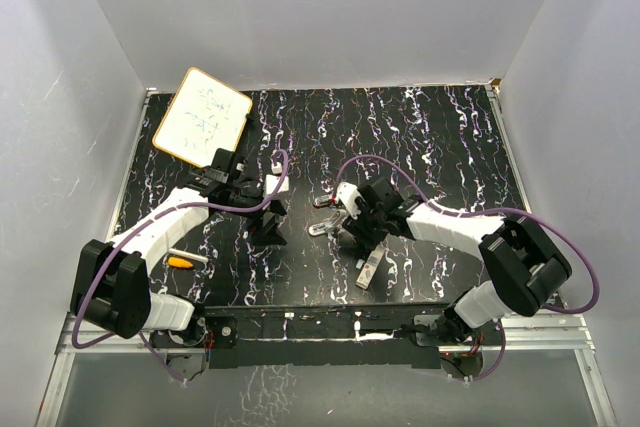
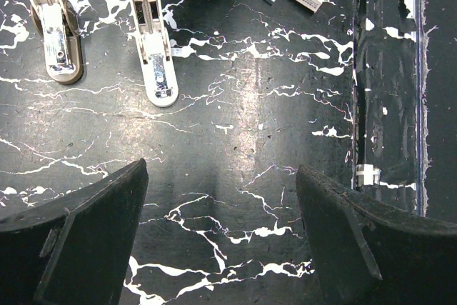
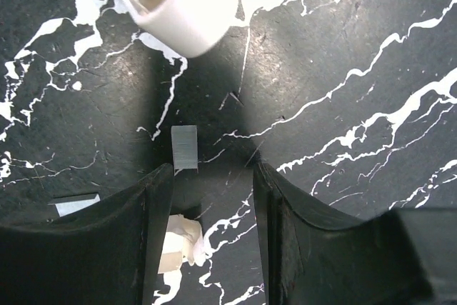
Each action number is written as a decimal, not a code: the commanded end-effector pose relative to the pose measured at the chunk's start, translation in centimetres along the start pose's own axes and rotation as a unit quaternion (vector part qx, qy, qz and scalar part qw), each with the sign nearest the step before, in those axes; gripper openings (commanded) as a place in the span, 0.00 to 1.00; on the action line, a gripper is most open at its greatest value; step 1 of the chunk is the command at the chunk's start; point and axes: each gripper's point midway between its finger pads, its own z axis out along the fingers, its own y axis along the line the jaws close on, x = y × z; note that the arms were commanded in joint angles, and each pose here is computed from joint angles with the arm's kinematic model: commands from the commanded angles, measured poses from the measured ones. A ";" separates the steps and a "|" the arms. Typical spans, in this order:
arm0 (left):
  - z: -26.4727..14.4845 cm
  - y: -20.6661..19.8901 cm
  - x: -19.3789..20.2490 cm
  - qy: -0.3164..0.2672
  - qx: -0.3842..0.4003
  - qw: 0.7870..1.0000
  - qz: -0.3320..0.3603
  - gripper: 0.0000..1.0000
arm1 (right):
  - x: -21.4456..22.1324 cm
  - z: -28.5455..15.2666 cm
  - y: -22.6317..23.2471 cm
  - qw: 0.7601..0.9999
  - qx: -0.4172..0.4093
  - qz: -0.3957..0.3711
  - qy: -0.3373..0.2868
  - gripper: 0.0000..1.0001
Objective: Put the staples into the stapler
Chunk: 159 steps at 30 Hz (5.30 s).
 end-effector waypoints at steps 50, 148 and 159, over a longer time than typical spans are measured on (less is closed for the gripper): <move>-2.0 1.9 -3.7 -0.015 -0.052 0.999 0.002 0.95 | -2.7 -1.1 0.7 0.997 -0.054 -0.032 -0.048 0.11; -9.4 0.6 -24.0 -0.345 0.074 0.919 -0.177 0.35 | -27.5 -23.4 1.5 0.840 -0.347 0.076 -0.410 0.11; -9.3 0.5 -24.0 -0.343 0.077 0.920 -0.174 0.27 | -27.6 -23.3 1.3 0.841 -0.342 0.078 -0.412 0.11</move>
